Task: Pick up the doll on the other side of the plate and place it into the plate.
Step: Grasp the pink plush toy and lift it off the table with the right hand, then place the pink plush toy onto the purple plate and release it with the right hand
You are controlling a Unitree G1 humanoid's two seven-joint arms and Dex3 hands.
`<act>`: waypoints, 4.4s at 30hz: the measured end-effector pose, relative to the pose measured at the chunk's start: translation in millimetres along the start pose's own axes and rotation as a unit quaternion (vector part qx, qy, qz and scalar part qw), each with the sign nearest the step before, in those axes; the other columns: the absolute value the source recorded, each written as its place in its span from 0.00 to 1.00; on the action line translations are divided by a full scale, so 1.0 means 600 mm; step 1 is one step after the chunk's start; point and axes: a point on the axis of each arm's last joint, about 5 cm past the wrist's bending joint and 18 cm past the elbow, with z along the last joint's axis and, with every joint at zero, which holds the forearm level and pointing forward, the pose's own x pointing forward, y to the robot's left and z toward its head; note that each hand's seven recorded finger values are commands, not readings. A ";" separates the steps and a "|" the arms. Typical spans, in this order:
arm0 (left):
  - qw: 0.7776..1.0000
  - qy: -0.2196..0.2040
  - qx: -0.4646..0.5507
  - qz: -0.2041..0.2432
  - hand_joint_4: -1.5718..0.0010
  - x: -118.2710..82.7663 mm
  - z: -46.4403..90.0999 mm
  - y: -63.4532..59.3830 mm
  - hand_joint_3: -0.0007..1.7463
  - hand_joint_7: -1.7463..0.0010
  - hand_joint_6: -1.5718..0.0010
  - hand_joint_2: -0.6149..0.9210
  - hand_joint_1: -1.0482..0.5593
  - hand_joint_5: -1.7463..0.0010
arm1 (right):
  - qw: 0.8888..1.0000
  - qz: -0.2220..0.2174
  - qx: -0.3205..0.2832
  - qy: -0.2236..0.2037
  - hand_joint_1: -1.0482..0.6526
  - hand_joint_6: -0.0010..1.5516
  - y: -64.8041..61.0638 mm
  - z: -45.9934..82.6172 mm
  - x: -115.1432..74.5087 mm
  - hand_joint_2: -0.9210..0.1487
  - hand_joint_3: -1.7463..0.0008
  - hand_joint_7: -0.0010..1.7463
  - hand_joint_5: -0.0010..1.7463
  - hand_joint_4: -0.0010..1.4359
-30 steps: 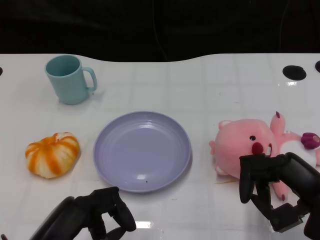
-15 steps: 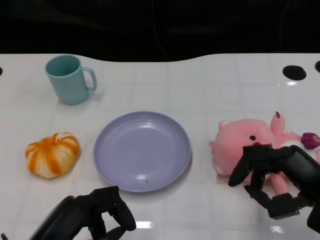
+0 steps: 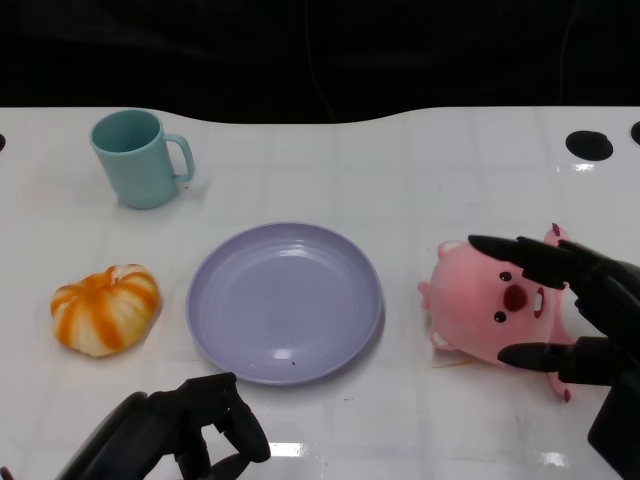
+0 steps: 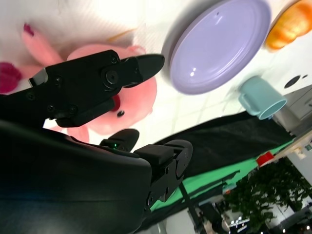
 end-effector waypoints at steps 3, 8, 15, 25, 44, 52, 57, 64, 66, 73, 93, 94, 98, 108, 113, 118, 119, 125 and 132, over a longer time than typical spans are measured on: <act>1.000 0.000 0.000 0.000 0.60 0.000 0.000 0.000 0.34 0.27 0.59 0.96 0.49 0.01 | 0.999 -0.003 -0.043 0.004 0.25 0.11 -0.006 0.005 -0.001 0.05 1.00 0.01 0.16 0.00; 1.000 -0.002 0.001 -0.002 0.59 0.001 0.001 -0.001 0.34 0.28 0.58 0.95 0.48 0.01 | 0.995 0.012 -0.094 0.033 0.23 0.10 -0.012 0.010 0.001 0.06 1.00 0.00 0.13 0.00; 1.000 -0.005 0.003 -0.004 0.59 0.004 0.003 -0.003 0.34 0.28 0.59 0.95 0.48 0.02 | 0.988 0.050 -0.128 0.064 0.23 0.11 -0.014 0.017 0.014 0.08 1.00 0.01 0.13 0.01; 1.000 -0.006 0.003 -0.003 0.59 0.005 0.004 -0.007 0.37 0.28 0.58 0.93 0.49 0.03 | 0.978 0.078 -0.172 0.084 0.19 0.11 -0.009 -0.003 0.048 0.06 0.99 0.00 0.16 0.00; 1.000 -0.009 -0.006 -0.003 0.59 0.000 0.019 -0.015 0.38 0.28 0.58 0.92 0.48 0.00 | 0.956 0.152 -0.221 0.116 0.19 0.21 0.026 -0.055 0.138 0.03 1.00 0.02 0.16 0.17; 1.000 -0.005 -0.006 -0.002 0.59 0.000 0.022 -0.016 0.43 0.27 0.58 0.89 0.49 0.00 | 0.974 0.101 -0.169 0.112 0.49 0.65 0.050 -0.066 0.150 0.04 0.99 0.18 0.64 0.56; 1.000 -0.001 -0.010 -0.002 0.58 0.000 0.023 -0.017 0.44 0.27 0.58 0.88 0.49 0.00 | 0.984 0.073 -0.127 0.103 0.54 0.73 0.057 -0.069 0.151 0.14 0.78 0.34 0.86 0.63; 1.000 -0.002 -0.010 -0.002 0.59 0.000 0.024 -0.017 0.45 0.27 0.58 0.88 0.49 0.00 | 0.987 0.068 -0.130 0.070 0.50 0.63 0.058 -0.066 0.153 0.42 0.38 0.60 1.00 0.63; 1.000 -0.002 -0.010 -0.002 0.58 0.000 0.024 -0.017 0.45 0.27 0.58 0.88 0.48 0.00 | 0.987 0.064 -0.131 0.065 0.49 0.56 0.059 -0.066 0.154 0.39 0.43 0.74 1.00 0.63; 1.000 -0.002 -0.009 -0.003 0.58 0.001 0.024 -0.017 0.44 0.27 0.58 0.88 0.48 0.00 | 0.989 0.041 -0.137 0.034 0.50 0.49 0.061 -0.061 0.154 0.51 0.30 0.95 1.00 0.66; 1.000 0.000 -0.008 -0.004 0.58 0.003 0.021 -0.017 0.44 0.27 0.58 0.88 0.48 0.00 | 0.993 -0.063 -0.079 -0.065 0.53 0.50 0.054 -0.015 0.170 0.63 0.14 1.00 1.00 0.70; 1.000 -0.001 -0.008 -0.004 0.58 0.003 0.021 -0.017 0.44 0.27 0.58 0.89 0.48 0.00 | 0.993 -0.064 -0.075 -0.073 0.54 0.50 0.056 -0.012 0.172 0.63 0.14 1.00 1.00 0.70; 1.000 -0.002 -0.008 -0.005 0.58 0.003 0.021 -0.017 0.44 0.27 0.58 0.88 0.48 0.00 | 0.992 -0.065 -0.059 -0.086 0.54 0.51 0.066 0.002 0.179 0.65 0.10 1.00 1.00 0.72; 1.000 -0.002 -0.004 -0.007 0.56 0.003 0.020 -0.019 0.43 0.27 0.58 0.89 0.49 0.00 | 0.989 -0.048 -0.047 -0.131 0.51 0.49 0.083 0.060 0.219 0.67 0.14 1.00 1.00 0.70; 1.000 -0.004 0.000 -0.011 0.57 0.005 0.020 -0.023 0.43 0.27 0.58 0.89 0.49 0.00 | 0.983 -0.022 -0.062 -0.170 0.47 0.49 0.102 0.101 0.250 0.63 0.20 1.00 1.00 0.70; 1.000 -0.007 0.000 -0.010 0.57 0.005 0.020 -0.026 0.44 0.27 0.58 0.89 0.50 0.00 | 0.979 -0.003 -0.072 -0.189 0.46 0.49 0.113 0.124 0.267 0.62 0.23 1.00 1.00 0.70; 1.000 -0.007 0.001 -0.009 0.57 0.005 0.020 -0.026 0.44 0.27 0.58 0.89 0.50 0.00 | 0.979 0.000 -0.072 -0.189 0.45 0.48 0.115 0.125 0.269 0.59 0.26 0.99 1.00 0.70; 1.000 -0.007 0.000 -0.009 0.57 0.005 0.020 -0.027 0.44 0.27 0.59 0.89 0.50 0.00 | 0.978 0.028 -0.083 -0.190 0.46 0.49 0.132 0.137 0.278 0.45 0.47 0.89 1.00 0.67; 1.000 -0.006 0.003 -0.008 0.56 0.002 0.021 -0.028 0.44 0.27 0.59 0.89 0.50 0.00 | 0.977 0.088 -0.085 -0.174 0.39 0.47 0.146 0.145 0.281 0.10 0.85 0.07 0.43 0.42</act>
